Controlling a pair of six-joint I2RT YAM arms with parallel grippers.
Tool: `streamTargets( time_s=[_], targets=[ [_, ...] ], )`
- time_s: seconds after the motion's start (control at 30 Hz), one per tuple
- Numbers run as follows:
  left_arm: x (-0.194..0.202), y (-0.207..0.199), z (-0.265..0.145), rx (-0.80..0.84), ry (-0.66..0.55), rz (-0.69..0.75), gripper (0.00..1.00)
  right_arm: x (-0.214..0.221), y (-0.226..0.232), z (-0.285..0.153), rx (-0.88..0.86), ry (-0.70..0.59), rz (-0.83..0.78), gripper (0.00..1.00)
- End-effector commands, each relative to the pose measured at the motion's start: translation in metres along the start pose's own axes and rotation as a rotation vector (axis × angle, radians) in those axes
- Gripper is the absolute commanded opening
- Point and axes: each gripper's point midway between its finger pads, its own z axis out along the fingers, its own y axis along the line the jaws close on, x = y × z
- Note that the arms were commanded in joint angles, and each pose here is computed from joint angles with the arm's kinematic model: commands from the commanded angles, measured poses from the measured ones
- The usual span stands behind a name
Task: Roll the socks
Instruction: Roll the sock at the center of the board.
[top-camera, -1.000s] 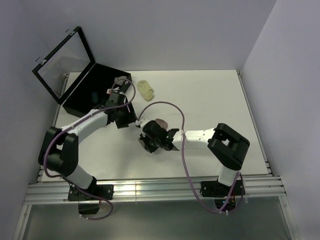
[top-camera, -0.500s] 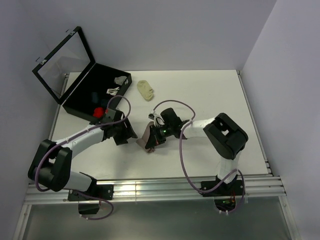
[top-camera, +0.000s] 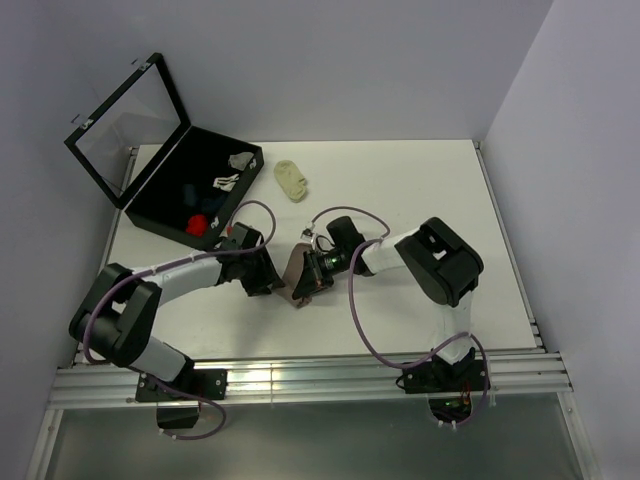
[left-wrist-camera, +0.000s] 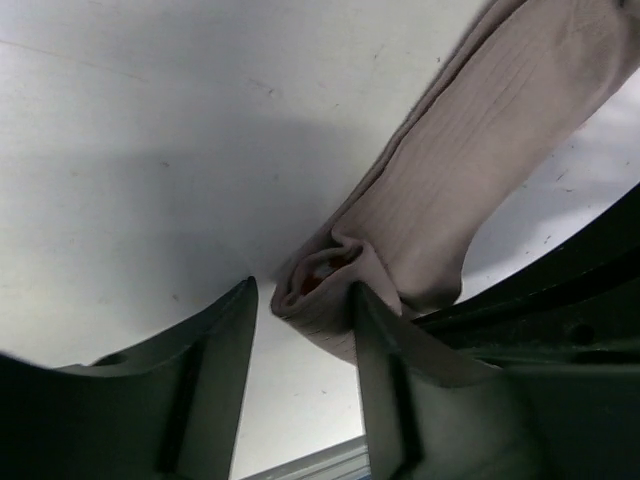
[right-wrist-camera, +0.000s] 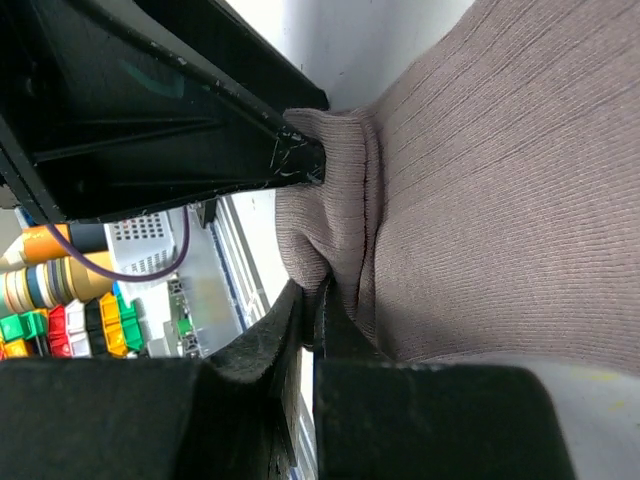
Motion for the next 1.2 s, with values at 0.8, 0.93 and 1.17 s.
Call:
streamTargets(
  time_s=[0.8, 0.93, 1.17],
  targets=[
    [-0.027, -0.013, 0.026, -0.176, 0.111, 0.248, 0.14, -0.038, 0.027, -0.039, 0.819, -0.265, -0.736, 0.59],
    [-0.035, -0.020, 0.030, -0.187, 0.121, 0.293, 0.14, -0.034, 0.025, -0.030, 0.900, -0.264, -0.805, 0.59],
    [-0.040, -0.025, 0.032, -0.187, 0.140, 0.341, 0.15, -0.034, 0.018, -0.019, 0.980, -0.258, -0.874, 0.59]
  ],
)
